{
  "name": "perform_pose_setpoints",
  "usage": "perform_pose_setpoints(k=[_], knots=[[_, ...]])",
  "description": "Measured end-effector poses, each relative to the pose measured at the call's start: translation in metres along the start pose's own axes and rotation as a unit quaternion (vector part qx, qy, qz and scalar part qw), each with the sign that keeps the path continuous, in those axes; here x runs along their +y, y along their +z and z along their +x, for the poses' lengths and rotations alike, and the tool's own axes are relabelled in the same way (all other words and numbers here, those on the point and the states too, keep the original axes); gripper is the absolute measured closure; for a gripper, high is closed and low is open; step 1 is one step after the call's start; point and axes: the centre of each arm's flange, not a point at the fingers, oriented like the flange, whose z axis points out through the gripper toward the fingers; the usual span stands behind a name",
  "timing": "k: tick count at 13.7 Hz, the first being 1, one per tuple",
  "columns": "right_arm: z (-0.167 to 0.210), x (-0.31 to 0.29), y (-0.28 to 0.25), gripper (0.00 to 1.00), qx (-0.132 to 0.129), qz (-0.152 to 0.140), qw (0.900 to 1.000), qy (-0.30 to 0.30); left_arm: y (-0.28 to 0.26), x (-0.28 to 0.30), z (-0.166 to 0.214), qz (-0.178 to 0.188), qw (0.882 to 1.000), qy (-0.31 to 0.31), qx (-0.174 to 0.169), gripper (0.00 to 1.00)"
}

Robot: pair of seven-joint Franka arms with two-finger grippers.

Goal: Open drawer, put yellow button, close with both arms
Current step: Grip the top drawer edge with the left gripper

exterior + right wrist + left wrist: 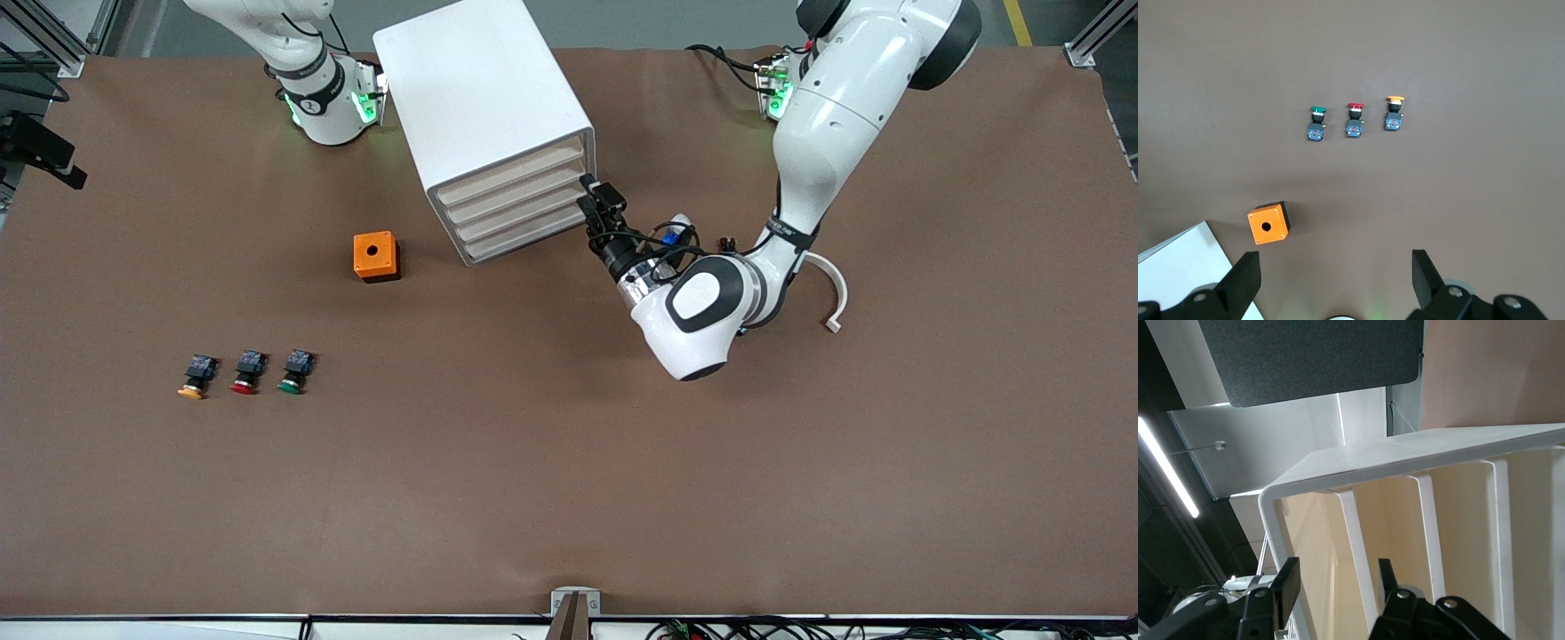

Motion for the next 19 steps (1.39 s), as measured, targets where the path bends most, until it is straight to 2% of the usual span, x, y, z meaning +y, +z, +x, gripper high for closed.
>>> perform_pose_setpoints(k=[11,19], knots=[[0.000,0.000,0.000,0.00,0.000,0.000,1.000,0.000,0.055,0.011,-0.019,0.005,0.999,-0.002,0.039,0.44],[0.000,0.000,0.000,0.00,0.000,0.000,1.000,0.000,0.082,0.010,-0.029,0.002,0.998,0.012,0.056,0.45]])
